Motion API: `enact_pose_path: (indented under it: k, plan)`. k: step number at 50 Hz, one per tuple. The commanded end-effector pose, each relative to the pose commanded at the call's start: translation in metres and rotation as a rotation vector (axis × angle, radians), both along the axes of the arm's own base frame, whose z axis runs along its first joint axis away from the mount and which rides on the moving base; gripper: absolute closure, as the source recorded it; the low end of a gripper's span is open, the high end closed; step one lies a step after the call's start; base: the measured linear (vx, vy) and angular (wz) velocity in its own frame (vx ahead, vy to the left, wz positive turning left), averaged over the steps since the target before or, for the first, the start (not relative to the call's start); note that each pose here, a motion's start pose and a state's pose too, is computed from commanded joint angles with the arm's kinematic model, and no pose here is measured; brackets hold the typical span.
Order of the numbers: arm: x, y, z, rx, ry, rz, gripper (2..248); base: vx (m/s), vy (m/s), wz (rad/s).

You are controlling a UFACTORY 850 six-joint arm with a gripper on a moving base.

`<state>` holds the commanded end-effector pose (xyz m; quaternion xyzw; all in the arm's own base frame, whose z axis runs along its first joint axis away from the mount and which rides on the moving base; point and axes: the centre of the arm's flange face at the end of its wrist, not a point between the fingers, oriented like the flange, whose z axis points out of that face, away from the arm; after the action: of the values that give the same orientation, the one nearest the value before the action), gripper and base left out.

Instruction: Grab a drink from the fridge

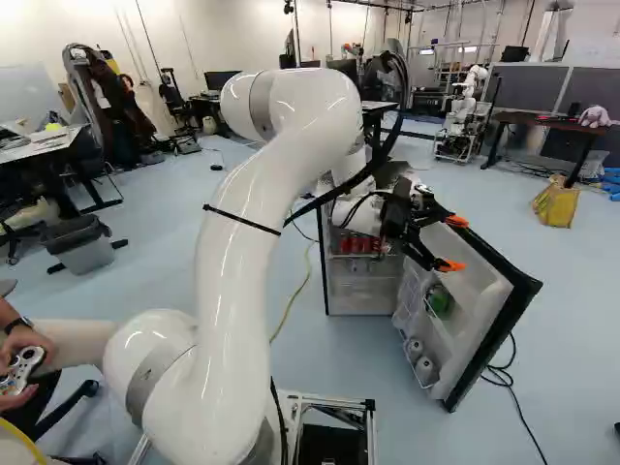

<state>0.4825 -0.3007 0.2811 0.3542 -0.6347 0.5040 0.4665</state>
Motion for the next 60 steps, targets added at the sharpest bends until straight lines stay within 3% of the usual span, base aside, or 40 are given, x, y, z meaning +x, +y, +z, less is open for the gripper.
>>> enact_pose_path:
  k: [15, 60]
  plan:
    - [-0.017, 0.021, 0.006, -0.022, 0.066, 0.17, 3, 0.0, 0.0, 0.0]
    - [-0.061, 0.038, 0.023, -0.088, 0.185, 0.585, 3, 0.0, 0.0, 0.0]
